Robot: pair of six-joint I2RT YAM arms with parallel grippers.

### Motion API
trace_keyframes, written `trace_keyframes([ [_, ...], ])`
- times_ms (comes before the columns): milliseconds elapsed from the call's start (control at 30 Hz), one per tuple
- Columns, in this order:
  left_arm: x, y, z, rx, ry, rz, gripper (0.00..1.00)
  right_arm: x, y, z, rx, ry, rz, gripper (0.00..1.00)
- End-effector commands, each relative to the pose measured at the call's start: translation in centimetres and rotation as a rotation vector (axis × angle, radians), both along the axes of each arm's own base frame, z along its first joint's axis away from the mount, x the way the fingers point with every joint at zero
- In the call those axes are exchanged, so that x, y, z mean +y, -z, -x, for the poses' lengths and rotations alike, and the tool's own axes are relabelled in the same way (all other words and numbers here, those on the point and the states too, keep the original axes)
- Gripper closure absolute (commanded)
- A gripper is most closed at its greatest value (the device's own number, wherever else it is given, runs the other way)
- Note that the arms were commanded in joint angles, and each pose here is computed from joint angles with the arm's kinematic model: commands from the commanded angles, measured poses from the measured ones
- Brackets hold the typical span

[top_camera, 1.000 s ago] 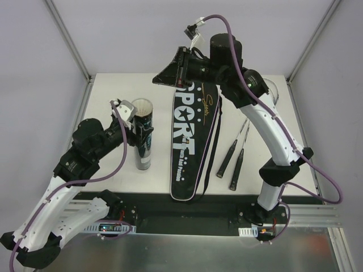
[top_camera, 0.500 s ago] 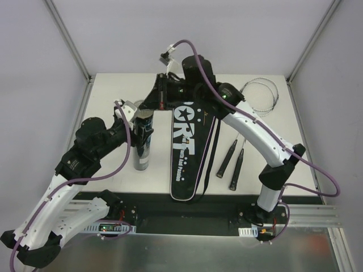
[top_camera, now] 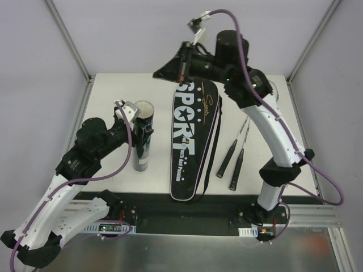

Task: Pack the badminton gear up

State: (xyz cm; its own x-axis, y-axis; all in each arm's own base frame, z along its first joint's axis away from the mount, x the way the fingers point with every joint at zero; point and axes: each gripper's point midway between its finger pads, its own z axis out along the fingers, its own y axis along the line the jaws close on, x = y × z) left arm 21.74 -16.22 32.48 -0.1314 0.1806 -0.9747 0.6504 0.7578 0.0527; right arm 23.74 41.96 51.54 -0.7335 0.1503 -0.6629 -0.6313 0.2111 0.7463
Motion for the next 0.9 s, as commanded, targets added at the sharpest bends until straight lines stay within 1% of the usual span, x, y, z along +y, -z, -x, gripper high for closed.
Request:
trace_keyframes([
  [0, 0.3, -1.8, -0.7, -0.065, -0.046, 0.051, 1.0, -6.3, -2.8, -0.7, -0.022, 0.114, -0.055, 0.96],
  [33, 0.4, -1.8, -0.9, -0.057, -0.061, 0.059, 1.0, -7.2, -2.2, -1.0, -0.018, 0.138, -0.037, 0.96],
  [67, 0.6, -1.5, -1.5, -0.043, -0.095, 0.049, 1.0, -8.8, -1.8, -0.3, -0.015, 0.158, -0.012, 0.96],
  [100, 0.7, -1.4, -1.8, -0.034, -0.108, 0.045, 1.0, -9.9, -0.4, -0.8, -0.011, 0.187, 0.032, 0.96],
  [133, 0.7, -0.9, -2.6, -0.003, -0.139, 0.029, 1.0, -10.5, 2.7, -1.7, -0.007, 0.219, 0.122, 0.96],
  [167, 1.2, -0.8, -3.4, 0.009, -0.192, 0.013, 1.0, -12.4, 3.9, -0.6, 0.002, 0.238, 0.181, 0.96],
  [200, 1.4, -0.5, -3.9, 0.025, -0.214, -0.009, 1.0, -13.2, 5.4, -0.3, 0.011, 0.247, 0.229, 0.96],
  [233, 1.3, 0.0, -5.0, 0.044, -0.238, -0.058, 1.0, -14.2, 8.4, -0.5, 0.017, 0.267, 0.322, 0.96],
  [267, 1.6, 0.3, -5.8, 0.053, -0.264, -0.089, 1.0, -15.5, 10.4, 0.3, 0.051, 0.273, 0.391, 0.96],
  [300, 2.4, 0.5, -6.9, 0.055, -0.315, -0.125, 1.0, -16.8, 10.8, 1.4, 0.043, 0.284, 0.417, 0.96],
  [333, 2.3, 1.1, -8.5, 0.068, -0.324, -0.179, 1.0, -17.9, 12.0, 1.6, 0.044, 0.311, 0.463, 0.96],
  [367, 2.7, 1.7, -9.5, 0.092, -0.343, -0.211, 1.0, -19.0, 14.5, 2.2, 0.085, 0.314, 0.535, 0.96],
  [400, 3.3, 2.2, -10.5, 0.116, -0.368, -0.233, 1.0, -20.2, 14.4, 3.3, 0.072, 0.33, 0.535, 0.96],
  [433, 4.8, 3.4, -12.8, 0.166, -0.424, -0.257, 1.0, -20.9, 14.9, 3.7, 0.08, 0.34, 0.551, 0.96],
  [467, 5.4, 4.2, -13.9, 0.195, -0.436, -0.271, 1.0, -21.8, 16.4, 4.1, 0.113, 0.348, 0.584, 0.96],
  [500, 6.0, 5.0, -15.0, 0.22, -0.454, -0.288, 1.0, -22.5, 16.8, 4.5, 0.123, 0.357, 0.596, 0.96],
  [533, 7.4, 6.5, -17.1, 0.253, -0.482, -0.352, 1.0, -23.3, 16.7, 5.2, 0.117, 0.37, 0.595, 0.96],
  [600, 8.9, 8.0, -19.1, 0.28, -0.511, -0.438, 1.0, -24.8, 17.7, 5.8, 0.15, 0.386, 0.643, 0.96],
  [633, 9.2, 9.2, -21.1, 0.298, -0.501, -0.491, 1.0, -25.5, 17.8, 6.1, 0.146, 0.4, 0.657, 0.96],
  [667, 10.4, 9.7, -22.3, 0.316, -0.518, -0.514, 1.0, -26.3, 18.4, 6.4, 0.17, 0.411, 0.683, 0.96],
  [700, 11.0, 10.3, -23.3, 0.328, -0.522, -0.545, 1.0, -26.7, 18.9, 6.5, 0.18, 0.413, 0.705, 0.96],
  [733, 11.3, 11.8, -25.4, 0.346, -0.513, -0.599, 1.0, -27.1, 19.2, 6.6, 0.188, 0.421, 0.715, 0.96],
  [867, 14.7, 15.4, -30.0, 0.404, -0.58, -0.713, 1.0, -28.8, 20.8, 5.9, 0.265, 0.458, 0.768, 0.96],
])
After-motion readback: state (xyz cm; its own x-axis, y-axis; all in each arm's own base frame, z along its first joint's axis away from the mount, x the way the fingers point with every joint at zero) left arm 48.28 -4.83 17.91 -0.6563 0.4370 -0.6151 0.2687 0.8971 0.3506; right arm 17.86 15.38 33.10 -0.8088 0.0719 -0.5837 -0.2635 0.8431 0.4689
